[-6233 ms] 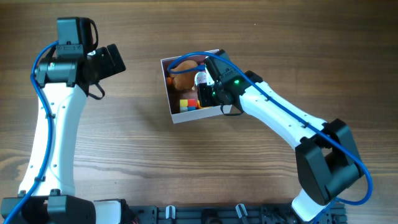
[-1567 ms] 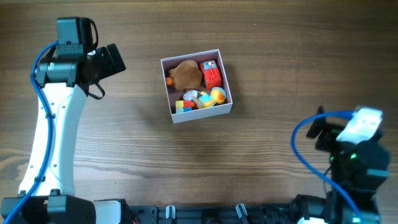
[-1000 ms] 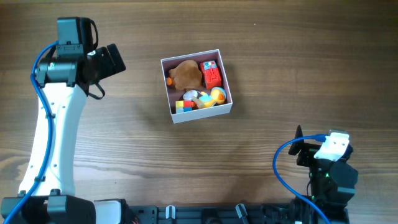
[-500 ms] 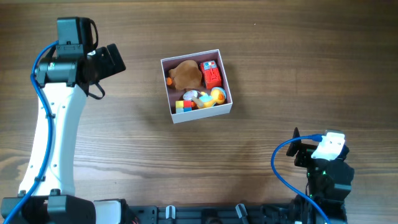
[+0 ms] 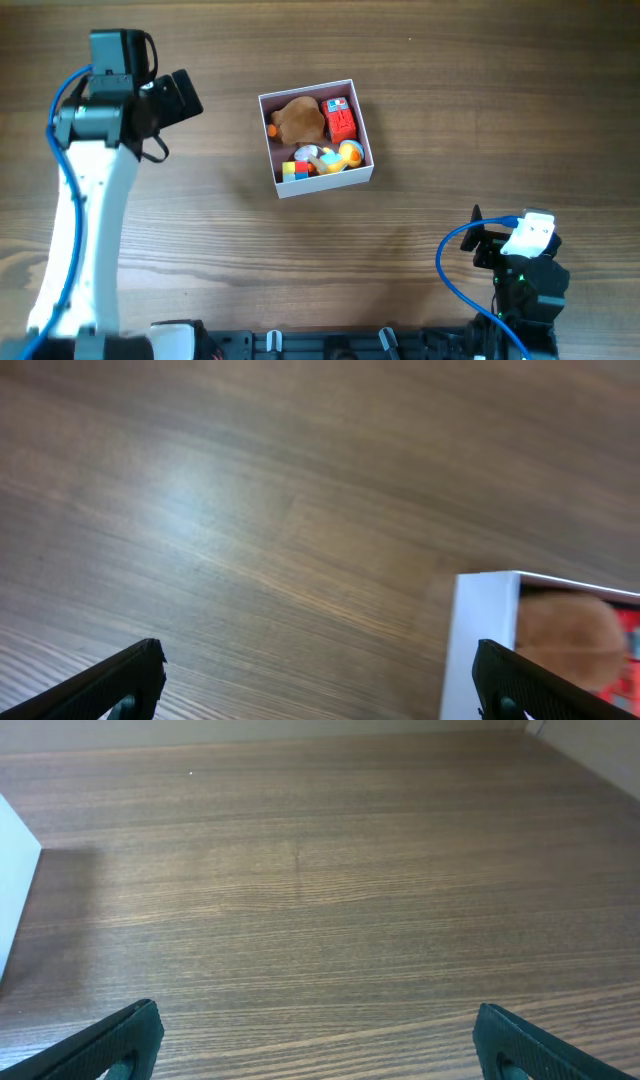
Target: Pack container
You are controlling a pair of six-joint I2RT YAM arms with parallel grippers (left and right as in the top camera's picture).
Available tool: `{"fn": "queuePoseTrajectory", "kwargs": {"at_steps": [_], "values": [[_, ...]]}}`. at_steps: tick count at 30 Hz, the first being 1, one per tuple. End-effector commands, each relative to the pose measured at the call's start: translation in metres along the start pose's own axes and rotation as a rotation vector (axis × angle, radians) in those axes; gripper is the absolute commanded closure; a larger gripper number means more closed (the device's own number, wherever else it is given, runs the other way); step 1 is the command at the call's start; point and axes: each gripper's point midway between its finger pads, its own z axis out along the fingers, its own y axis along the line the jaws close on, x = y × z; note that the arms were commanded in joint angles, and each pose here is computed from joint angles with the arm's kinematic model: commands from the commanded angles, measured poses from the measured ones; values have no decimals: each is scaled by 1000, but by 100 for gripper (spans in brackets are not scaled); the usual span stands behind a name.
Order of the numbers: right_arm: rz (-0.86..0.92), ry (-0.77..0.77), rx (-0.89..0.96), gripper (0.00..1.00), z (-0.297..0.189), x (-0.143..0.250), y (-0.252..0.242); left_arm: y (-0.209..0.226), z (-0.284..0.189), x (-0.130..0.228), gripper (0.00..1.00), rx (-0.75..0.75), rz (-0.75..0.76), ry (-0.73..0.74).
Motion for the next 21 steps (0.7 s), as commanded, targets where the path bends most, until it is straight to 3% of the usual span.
{"fn": "queuePoseTrajectory", "kwargs": {"at_steps": [1,6,9,21], "values": [[3,-8,-12,1,0,1,2,2,-67,-13,0,35,-4,-178],[3,-8,-12,0,0,1,2,18,-118,1,0,83,-35,-335],[3,-8,-12,0,0,1,2,28,-125,23,0,115,-53,-422],[3,-8,-12,0,0,1,2,45,-60,136,0,243,-71,-547]]}}
